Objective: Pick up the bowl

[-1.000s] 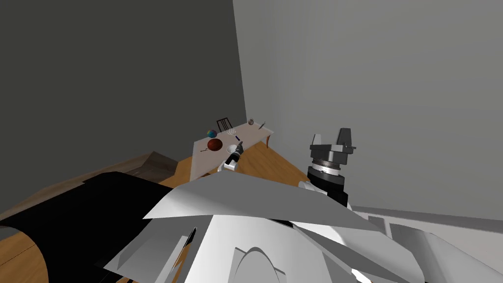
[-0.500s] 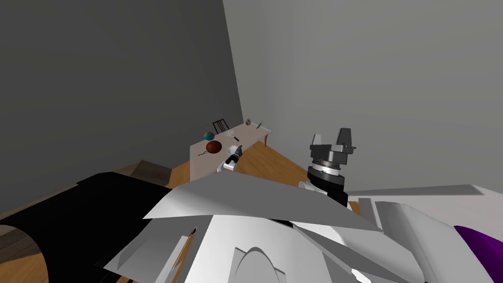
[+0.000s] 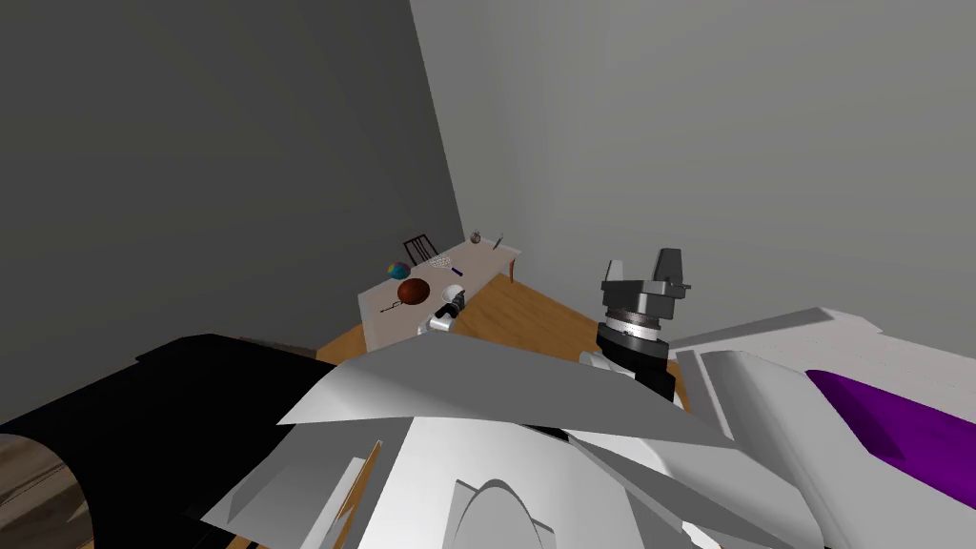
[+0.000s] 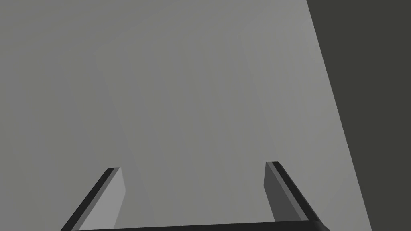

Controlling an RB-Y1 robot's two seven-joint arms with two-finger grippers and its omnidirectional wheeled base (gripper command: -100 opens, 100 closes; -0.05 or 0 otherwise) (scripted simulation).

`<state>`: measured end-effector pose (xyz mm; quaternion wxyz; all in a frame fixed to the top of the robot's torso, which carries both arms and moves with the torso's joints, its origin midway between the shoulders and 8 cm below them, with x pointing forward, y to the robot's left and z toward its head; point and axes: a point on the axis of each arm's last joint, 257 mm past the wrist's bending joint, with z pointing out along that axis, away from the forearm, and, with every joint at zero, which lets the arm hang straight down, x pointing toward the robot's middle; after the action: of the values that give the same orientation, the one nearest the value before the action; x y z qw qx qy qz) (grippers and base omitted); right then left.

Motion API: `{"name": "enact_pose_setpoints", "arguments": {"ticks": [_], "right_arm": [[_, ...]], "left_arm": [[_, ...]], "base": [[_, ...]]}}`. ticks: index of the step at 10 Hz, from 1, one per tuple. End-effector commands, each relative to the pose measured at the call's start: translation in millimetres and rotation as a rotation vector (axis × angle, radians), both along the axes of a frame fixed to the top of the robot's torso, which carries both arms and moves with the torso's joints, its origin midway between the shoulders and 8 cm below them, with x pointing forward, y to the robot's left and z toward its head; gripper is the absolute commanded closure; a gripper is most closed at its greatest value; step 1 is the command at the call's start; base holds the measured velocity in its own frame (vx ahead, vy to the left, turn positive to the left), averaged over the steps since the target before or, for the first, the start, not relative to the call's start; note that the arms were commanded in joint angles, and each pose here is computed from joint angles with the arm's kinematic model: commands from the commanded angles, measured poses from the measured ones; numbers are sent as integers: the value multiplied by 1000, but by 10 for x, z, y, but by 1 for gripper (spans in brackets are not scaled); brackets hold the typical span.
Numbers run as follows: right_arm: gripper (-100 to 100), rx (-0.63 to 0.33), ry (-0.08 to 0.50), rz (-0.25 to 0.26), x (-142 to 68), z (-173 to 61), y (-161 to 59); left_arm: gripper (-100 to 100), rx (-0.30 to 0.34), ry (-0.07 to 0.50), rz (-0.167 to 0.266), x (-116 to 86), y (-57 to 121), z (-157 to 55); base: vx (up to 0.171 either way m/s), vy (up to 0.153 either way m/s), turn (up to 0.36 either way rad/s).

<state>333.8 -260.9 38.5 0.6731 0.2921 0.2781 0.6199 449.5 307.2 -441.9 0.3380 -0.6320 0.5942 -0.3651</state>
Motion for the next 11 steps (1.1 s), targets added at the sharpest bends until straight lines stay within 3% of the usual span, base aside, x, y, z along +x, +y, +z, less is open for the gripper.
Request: {"name": "enact_pose_setpoints", "arguments": {"ticks": [1,3,5,9,11], "right_arm": [[0,0,0,0,0,0,0],[0,0,0,0,0,-1,0],[0,0,0,0,0,0,0],[0,0,0,0,0,-1,0],[0,0,0,0,0,-1,-1]], "left_arm": [[-100,6,73,27,-113,168,-219],[-100,7,82,30,-140,185,-258],[-100,14,161,63,-310,386,-508],[-100,19,286,122,-656,680,-890],[-100,13,357,150,-905,759,-1113]], "base": [[-38,260,-264],[-17,113,-30],[-16,103,-240],[-19,230,-236],[71,206,-242]]}}
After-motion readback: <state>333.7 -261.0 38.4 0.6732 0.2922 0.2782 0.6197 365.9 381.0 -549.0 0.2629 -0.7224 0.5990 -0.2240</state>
